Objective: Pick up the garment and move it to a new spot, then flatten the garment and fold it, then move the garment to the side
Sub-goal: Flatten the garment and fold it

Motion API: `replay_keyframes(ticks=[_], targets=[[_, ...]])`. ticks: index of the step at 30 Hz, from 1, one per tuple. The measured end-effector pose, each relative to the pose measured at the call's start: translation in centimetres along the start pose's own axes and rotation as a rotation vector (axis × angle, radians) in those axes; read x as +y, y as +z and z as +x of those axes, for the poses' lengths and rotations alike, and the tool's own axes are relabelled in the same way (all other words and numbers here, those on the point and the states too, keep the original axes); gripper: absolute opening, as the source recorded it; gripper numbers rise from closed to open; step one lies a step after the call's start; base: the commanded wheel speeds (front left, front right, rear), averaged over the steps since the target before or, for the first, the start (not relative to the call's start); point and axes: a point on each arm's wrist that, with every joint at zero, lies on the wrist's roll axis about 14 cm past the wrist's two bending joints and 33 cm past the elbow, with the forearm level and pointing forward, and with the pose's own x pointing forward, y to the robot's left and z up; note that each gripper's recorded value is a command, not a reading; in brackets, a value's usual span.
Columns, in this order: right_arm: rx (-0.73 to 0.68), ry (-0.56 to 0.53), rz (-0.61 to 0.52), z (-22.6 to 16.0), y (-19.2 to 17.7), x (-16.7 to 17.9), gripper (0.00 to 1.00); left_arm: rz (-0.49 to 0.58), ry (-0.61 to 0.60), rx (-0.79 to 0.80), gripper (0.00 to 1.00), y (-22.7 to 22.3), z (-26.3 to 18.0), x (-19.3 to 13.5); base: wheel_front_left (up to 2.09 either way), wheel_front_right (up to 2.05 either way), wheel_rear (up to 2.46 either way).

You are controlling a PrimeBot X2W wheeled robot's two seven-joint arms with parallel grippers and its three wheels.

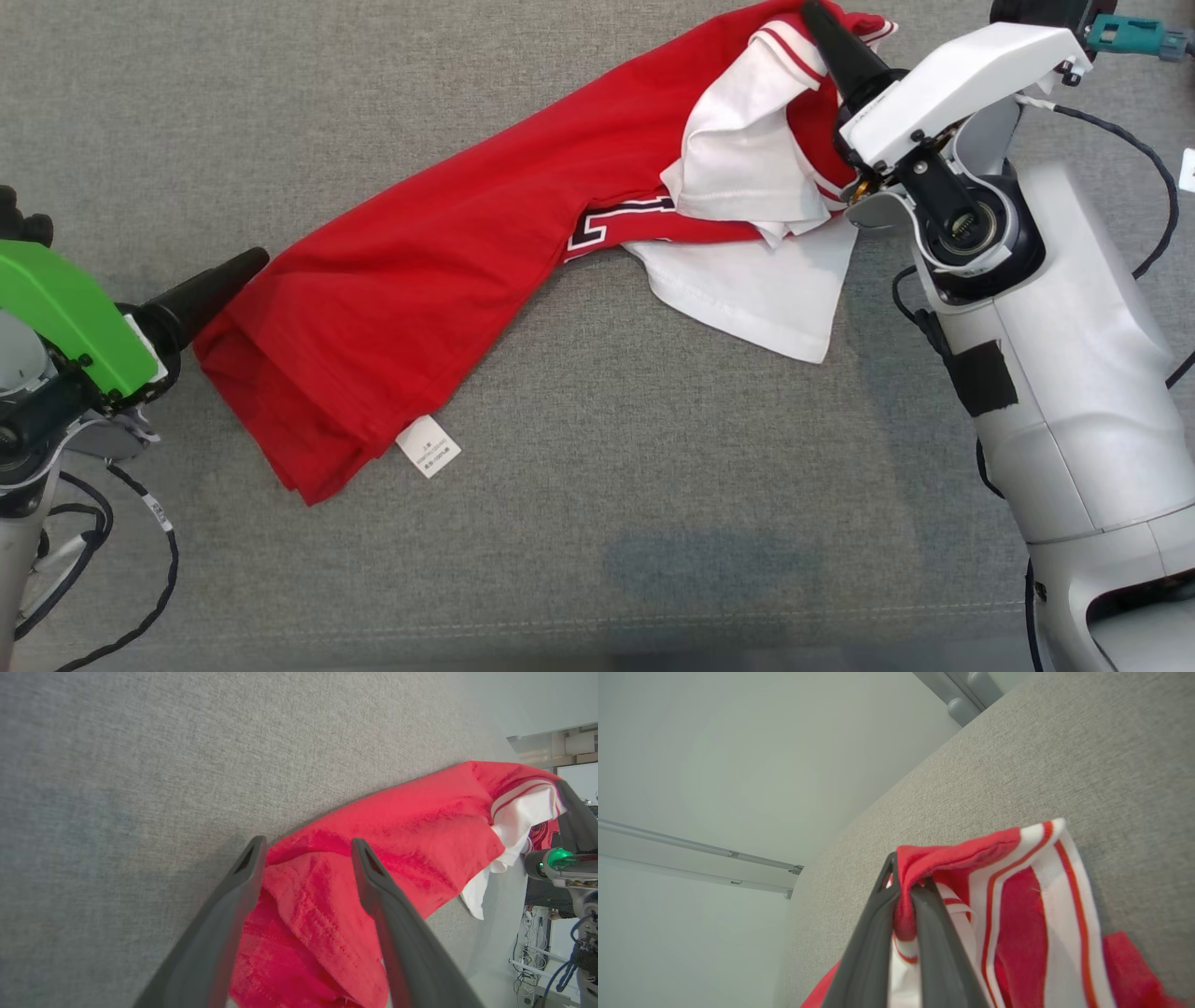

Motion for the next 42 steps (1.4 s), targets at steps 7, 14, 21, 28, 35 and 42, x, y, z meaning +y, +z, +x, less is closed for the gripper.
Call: replay_keyframes(ticks=[7,14,21,28,35,42], targets=[[0.014,0.014,-0.053,0.1,-0.9,1.1,0.76,0.142,0.123,-0.126,1.00,2.8,-1.4,2.3,0.00,0.00,0.00],[-0.045,0.048,-0.180,-0.7,0.0,2.6,1.00,0.338,0.084,-0.391,1.00,7.3,-3.8,-1.2,0.00,0.00,0.00],[-0.173,0.045,-0.357,-2.9,3.6,2.0,1.00,0.412,0.050,-0.394,1.00,0.4,-2.6,-2.8,0.00,0.00,0.00],[-0.229,0.043,-0.417,-5.9,3.4,1.1,1.00,0.436,0.029,-0.340,1.00,-7.0,-2.3,-3.8,0.00,0.00,0.00],[-0.299,0.026,-0.410,-9.4,3.5,0.5,1.00,0.466,0.061,-0.299,1.00,-10.8,-3.5,-2.8,0.00,0.00,0.00],[-0.322,-0.009,-0.379,-11.7,3.4,-0.6,1.00,0.463,0.026,-0.312,1.00,-11.5,-3.2,-4.2,0.00,0.00,0.00]])
